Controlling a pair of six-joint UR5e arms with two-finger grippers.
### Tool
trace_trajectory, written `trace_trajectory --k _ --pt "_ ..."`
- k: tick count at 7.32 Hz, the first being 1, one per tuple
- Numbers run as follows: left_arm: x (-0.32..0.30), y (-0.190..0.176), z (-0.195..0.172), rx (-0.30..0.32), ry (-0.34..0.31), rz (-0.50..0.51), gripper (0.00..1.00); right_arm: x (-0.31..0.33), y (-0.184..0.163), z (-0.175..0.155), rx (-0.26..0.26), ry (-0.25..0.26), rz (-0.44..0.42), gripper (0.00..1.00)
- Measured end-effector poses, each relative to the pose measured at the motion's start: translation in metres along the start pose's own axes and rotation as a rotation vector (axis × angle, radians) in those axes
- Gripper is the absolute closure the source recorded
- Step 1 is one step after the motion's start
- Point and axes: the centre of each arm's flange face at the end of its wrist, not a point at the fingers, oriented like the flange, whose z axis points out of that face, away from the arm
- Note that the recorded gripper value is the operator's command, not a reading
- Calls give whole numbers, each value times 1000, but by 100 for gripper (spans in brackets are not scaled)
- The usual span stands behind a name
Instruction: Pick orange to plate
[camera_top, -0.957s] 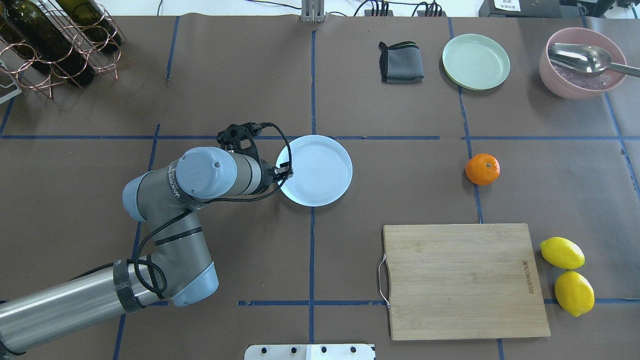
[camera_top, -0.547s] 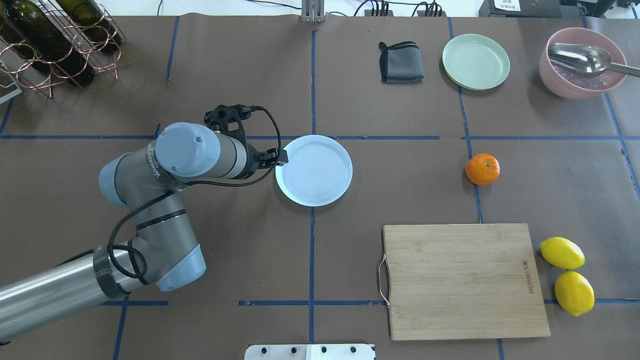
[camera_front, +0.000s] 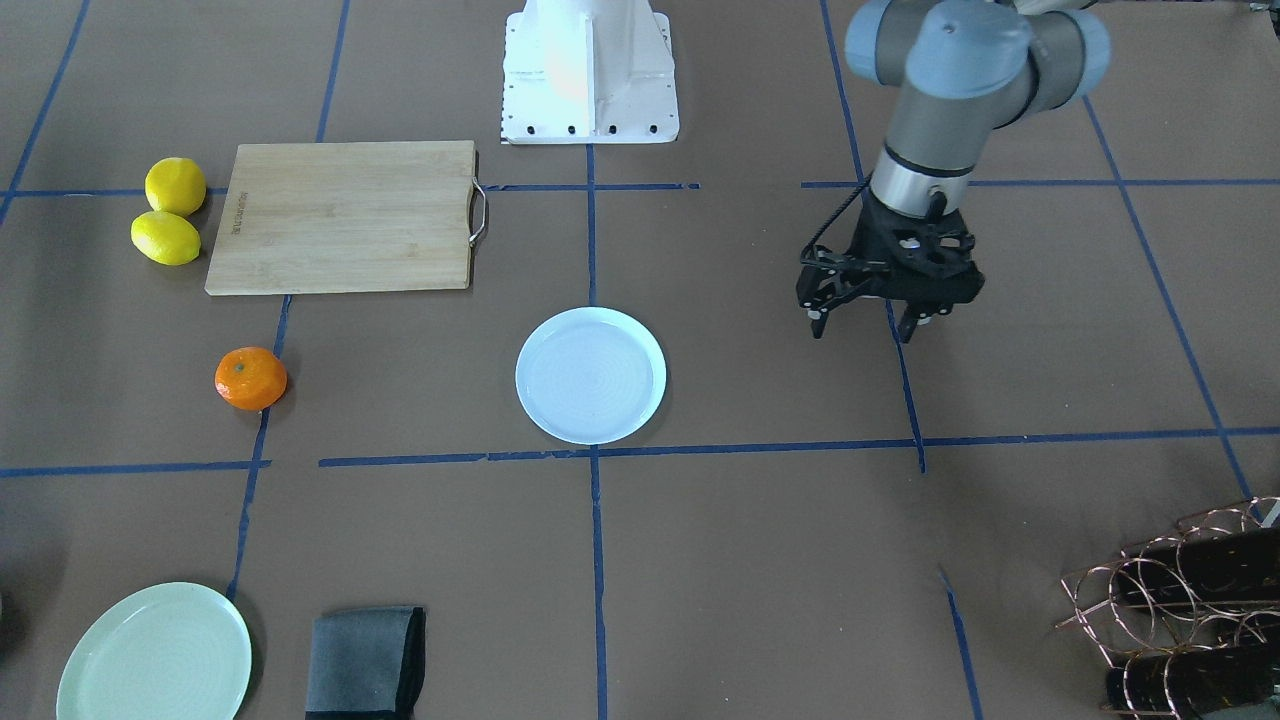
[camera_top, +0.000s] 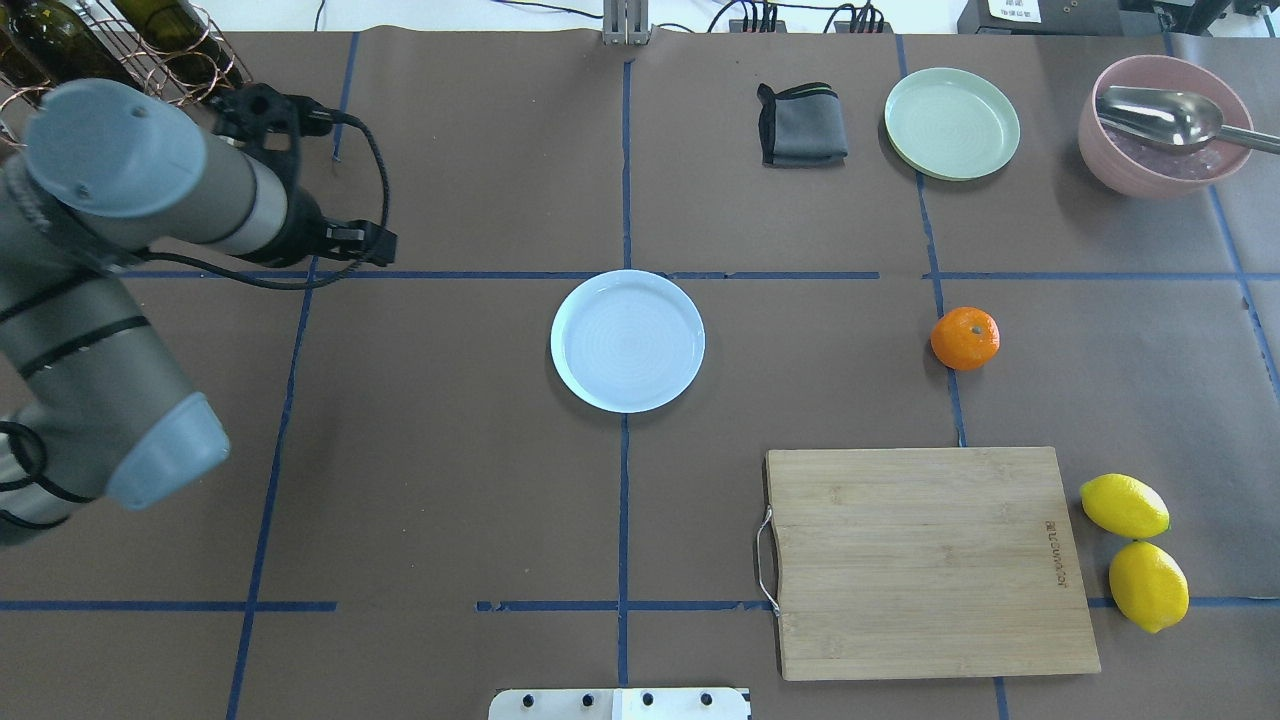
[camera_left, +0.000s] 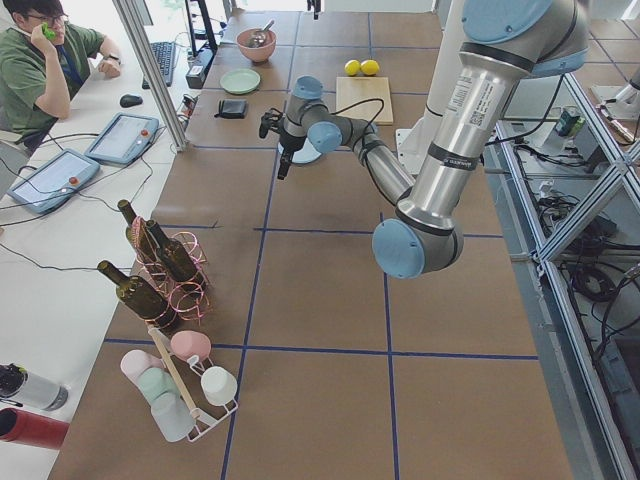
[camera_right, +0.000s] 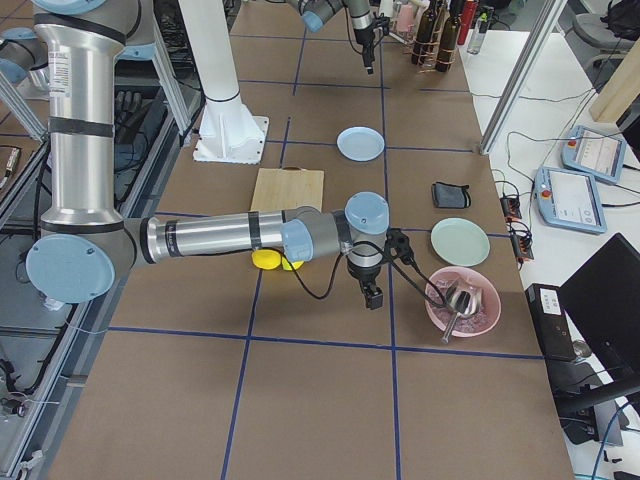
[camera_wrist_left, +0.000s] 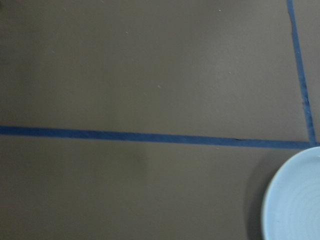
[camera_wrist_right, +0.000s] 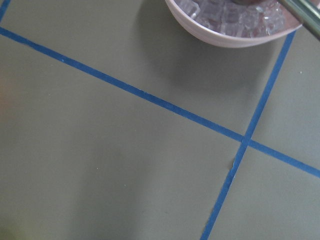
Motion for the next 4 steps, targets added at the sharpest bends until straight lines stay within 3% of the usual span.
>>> trace_trajectory --k 2,3,4 --pt "-112 -25 -37 -128 31 -136 0 -23 -28 -16 43 -2 -52 0" --pt "-178 -24 -52 -161 32 -181 0 -36 -45 -21 58 -7 -72 0" --pt "-240 -16 -58 -175 19 -123 0 -47 -58 -22 66 -13 -77 0"
